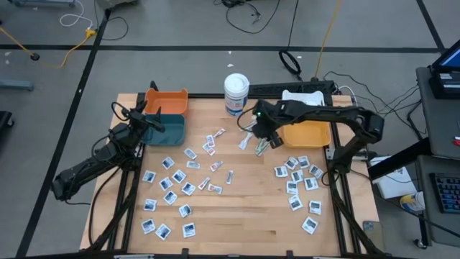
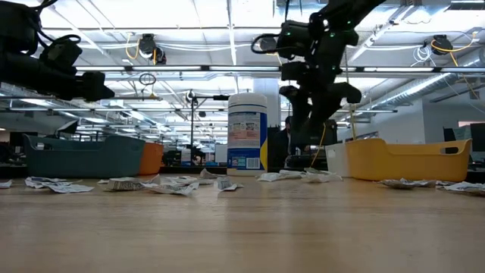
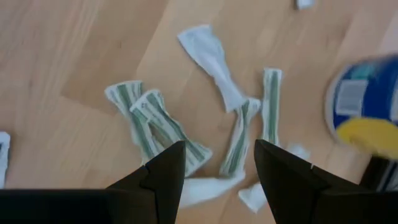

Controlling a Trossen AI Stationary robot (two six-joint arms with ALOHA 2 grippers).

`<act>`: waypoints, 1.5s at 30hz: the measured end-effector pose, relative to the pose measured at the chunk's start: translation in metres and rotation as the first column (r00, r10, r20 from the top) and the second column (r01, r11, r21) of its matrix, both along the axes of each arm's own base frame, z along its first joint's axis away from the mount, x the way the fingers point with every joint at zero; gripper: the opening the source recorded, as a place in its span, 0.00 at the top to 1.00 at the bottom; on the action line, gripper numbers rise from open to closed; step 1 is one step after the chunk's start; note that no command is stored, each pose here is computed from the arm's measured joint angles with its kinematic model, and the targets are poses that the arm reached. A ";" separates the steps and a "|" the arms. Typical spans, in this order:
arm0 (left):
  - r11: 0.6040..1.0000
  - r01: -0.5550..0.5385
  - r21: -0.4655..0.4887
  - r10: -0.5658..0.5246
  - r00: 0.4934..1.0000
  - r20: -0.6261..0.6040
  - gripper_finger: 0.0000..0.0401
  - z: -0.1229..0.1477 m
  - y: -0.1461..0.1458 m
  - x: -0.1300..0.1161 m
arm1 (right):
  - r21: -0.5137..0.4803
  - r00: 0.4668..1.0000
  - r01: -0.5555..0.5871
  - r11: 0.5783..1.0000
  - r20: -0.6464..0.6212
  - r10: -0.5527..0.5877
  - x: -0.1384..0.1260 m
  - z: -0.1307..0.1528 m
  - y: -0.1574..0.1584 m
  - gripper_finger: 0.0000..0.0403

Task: Pick & Place First Aid Supplies
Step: Put the green bandage into the white bin

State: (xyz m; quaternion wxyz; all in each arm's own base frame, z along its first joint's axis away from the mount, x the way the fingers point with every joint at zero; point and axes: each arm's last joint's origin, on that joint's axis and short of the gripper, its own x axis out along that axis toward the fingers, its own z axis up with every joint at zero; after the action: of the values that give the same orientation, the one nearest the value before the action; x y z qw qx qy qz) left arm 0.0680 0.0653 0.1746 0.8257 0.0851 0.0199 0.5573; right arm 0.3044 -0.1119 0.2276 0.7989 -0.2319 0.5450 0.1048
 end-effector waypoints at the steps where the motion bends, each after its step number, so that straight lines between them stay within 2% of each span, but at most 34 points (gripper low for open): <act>1: 1.000 0.000 0.000 0.000 1.000 0.000 0.23 0.000 0.000 0.000 | -0.006 1.000 -0.015 1.000 0.006 0.015 0.006 -0.002 0.000 0.54; 7: 1.000 0.000 0.000 0.000 1.000 0.000 0.23 0.000 0.000 0.000 | -0.039 0.997 -0.076 0.996 0.025 0.077 0.036 -0.019 -0.006 0.54; 13: 1.000 0.000 0.000 0.000 1.000 0.000 0.23 0.000 0.000 0.000 | -0.011 0.994 -0.099 0.995 -0.038 0.099 0.059 -0.049 -0.010 0.54; 19: 1.000 0.000 0.000 0.000 1.000 0.000 0.23 0.000 0.000 0.000 | 0.020 0.984 -0.130 0.991 -0.121 0.132 0.066 -0.077 -0.007 0.54; 24: 1.000 0.000 0.000 0.000 1.000 0.000 0.23 0.000 0.000 0.000 | 0.022 0.983 -0.135 0.991 -0.122 0.137 0.068 -0.082 -0.006 0.55; 28: 1.000 0.000 0.000 0.000 1.000 0.000 0.23 0.000 0.000 0.000 | 0.026 0.981 -0.142 0.990 -0.127 0.144 0.068 -0.082 -0.005 0.65; 35: 1.000 0.000 0.000 0.000 1.000 0.000 0.23 0.000 0.000 0.000 | 0.041 0.978 -0.143 0.989 -0.148 0.148 0.066 -0.083 -0.004 0.96; 40: 1.000 0.000 0.000 0.000 1.000 0.000 0.23 0.000 0.000 0.000 | 0.039 0.987 -0.075 0.996 -0.142 0.079 0.063 -0.076 -0.004 0.97; 45: 1.000 0.000 0.000 0.000 1.000 0.000 0.23 0.000 0.000 0.000 | 0.050 0.997 0.046 0.998 -0.067 -0.043 0.059 -0.049 -0.004 0.99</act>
State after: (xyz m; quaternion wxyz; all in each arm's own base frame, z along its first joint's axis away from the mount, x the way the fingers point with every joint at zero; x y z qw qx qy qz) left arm 0.0679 0.0653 0.1746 0.8256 0.0851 0.0198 0.5575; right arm 0.3629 -0.1157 0.1790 0.7883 -0.1953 0.5732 0.1086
